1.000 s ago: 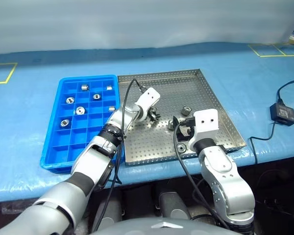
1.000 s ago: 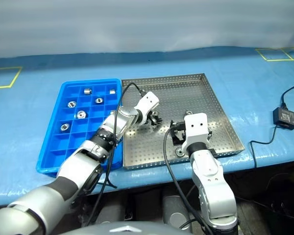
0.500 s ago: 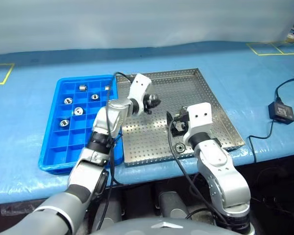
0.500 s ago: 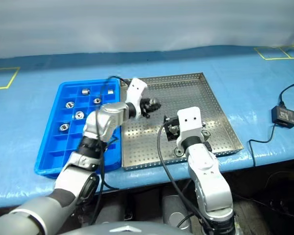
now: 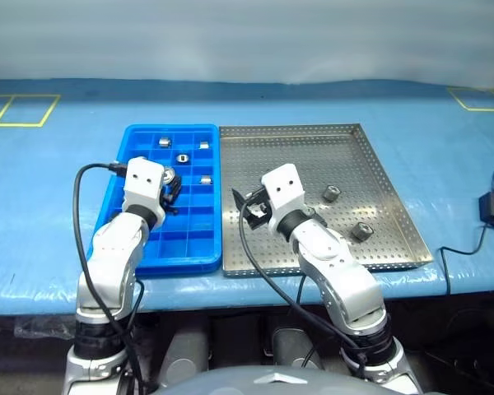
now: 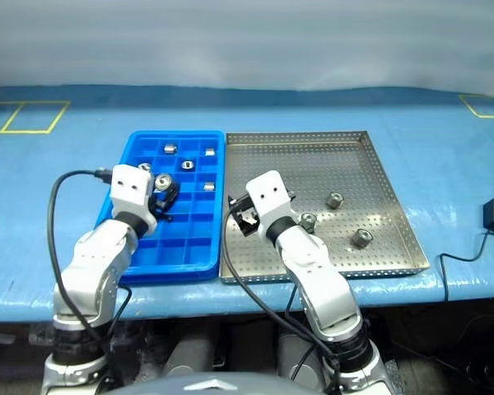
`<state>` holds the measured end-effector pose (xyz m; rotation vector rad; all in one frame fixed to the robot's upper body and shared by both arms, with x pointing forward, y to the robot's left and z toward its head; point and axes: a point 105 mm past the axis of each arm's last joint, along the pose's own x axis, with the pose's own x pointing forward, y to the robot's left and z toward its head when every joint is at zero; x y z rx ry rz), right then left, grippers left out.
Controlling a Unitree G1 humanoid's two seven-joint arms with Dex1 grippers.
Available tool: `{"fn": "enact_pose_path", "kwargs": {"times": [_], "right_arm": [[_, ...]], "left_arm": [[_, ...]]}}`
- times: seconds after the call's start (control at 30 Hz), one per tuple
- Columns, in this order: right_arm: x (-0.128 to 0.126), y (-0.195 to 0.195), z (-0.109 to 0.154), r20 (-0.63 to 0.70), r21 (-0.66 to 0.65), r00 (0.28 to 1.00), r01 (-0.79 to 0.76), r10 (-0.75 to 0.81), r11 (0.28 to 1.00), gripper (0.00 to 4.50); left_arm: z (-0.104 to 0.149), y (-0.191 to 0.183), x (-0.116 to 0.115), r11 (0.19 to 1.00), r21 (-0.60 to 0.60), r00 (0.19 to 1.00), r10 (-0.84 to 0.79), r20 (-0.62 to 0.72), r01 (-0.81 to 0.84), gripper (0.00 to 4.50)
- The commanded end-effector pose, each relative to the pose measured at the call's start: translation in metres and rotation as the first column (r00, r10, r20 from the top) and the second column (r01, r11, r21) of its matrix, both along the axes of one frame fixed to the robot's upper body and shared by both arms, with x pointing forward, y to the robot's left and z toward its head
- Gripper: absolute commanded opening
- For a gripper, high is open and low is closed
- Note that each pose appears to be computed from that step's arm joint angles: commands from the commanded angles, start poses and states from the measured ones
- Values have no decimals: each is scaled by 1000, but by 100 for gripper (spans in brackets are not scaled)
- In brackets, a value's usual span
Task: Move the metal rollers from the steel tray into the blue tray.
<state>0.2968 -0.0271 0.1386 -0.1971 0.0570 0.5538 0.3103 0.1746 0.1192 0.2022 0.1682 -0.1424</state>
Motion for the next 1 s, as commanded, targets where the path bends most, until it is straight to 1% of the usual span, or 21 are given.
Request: {"fn": "enact_pose_path", "kwargs": {"times": [0.03, 0.17, 0.4, 0.5, 0.57, 0.63, 0.7, 0.73, 0.83, 0.87, 0.93, 1.0], "right_arm": [[-3, 11, 12, 52, 13, 997, -64, 63, 998, 450], [-5, 12, 10, 46, 16, 996, -74, 73, 997, 450], [-7, 9, 8, 37, 28, 998, -49, 48, 998, 450], [-8, 5, 7, 33, 36, 999, -29, 28, 999, 450], [-8, 2, 7, 30, 41, 999, -13, 12, 999, 450], [-7, 0, 6, 27, 46, 1000, 1, -2, 999, 450], [-7, -3, 6, 26, 49, 1000, 12, -13, 999, 450], [-7, -4, 7, 26, 51, 999, 17, -18, 999, 450], [-5, -16, 10, 33, 56, 998, 55, -57, 997, 450], [-5, -18, 11, 35, 57, 997, 62, -64, 996, 450], [-3, -37, 13, 42, 53, 991, 123, -125, 991, 450], [-4, -63, 12, 43, 35, 976, 214, -215, 976, 450]], "left_arm": [[9, -1, -9, 1000, 7, 999, 19, 31, -19, 182], [-2, 2, -11, 999, -10, 999, 48, -11, -48, 182], [-30, 12, -12, 995, 8, 988, 95, -120, -95, 182], [-36, 15, -14, 993, 19, 981, 118, -151, -116, 182], [-38, 17, -16, 992, 2, 978, 126, -164, -128, 182], [-36, 14, -15, 994, -17, 981, 108, -162, -112, 256], [-28, 7, -12, 997, -35, 989, 68, -132, -73, 314], [-21, 2, -11, 998, -48, 993, 42, -110, -47, 352], [13, -28, -4, 985, -126, 993, -117, 10, 117, 447], [18, -32, -4, 980, -137, 989, -144, 27, 146, 447], [38, -55, -1, 944, -165, 958, -275, 85, 285, 447], [51, -79, 1, 880, -176, 897, -428, 113, 442, 447]]}}
